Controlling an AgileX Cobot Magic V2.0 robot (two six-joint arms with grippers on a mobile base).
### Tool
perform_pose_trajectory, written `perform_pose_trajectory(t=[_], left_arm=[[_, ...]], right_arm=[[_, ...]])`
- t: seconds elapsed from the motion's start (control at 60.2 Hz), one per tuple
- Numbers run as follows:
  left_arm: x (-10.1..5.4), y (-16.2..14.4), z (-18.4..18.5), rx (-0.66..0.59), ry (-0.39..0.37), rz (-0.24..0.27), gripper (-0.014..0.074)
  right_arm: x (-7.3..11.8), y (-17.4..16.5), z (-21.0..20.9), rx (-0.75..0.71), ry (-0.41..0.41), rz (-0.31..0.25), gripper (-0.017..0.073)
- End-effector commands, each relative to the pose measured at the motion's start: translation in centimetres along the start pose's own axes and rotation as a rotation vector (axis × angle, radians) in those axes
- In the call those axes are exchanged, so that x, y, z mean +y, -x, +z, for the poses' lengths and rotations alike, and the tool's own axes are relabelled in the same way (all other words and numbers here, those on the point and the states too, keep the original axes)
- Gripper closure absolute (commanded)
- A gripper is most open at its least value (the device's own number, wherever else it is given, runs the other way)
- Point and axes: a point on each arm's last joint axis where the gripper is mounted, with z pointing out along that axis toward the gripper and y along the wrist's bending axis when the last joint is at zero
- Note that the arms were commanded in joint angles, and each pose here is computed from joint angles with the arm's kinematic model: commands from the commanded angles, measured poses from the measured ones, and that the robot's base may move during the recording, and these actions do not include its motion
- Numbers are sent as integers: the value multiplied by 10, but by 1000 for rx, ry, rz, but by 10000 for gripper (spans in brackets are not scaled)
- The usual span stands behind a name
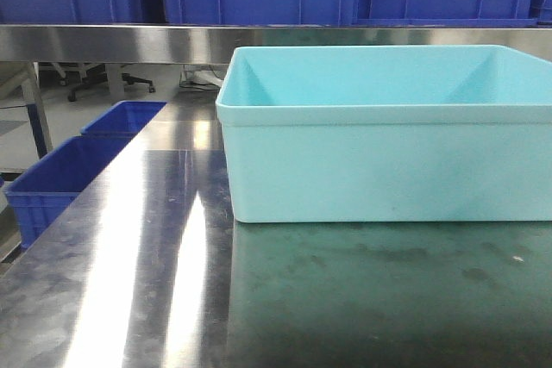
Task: Pick red cube and place on left shelf
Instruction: 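Move the right gripper over the teal bin toward the red cube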
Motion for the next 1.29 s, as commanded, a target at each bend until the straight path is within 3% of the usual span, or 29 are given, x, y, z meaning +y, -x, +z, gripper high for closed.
perform_pose_trajectory(t=[0.0,1.278], left_arm=[[0,0,-1,-73,-2,0,492],[0,0,-1,-73,-2,0,492]], right_arm=[[1,15,-3,-133,7,-12,510],[2,19,-4,-169,14,-12,510]])
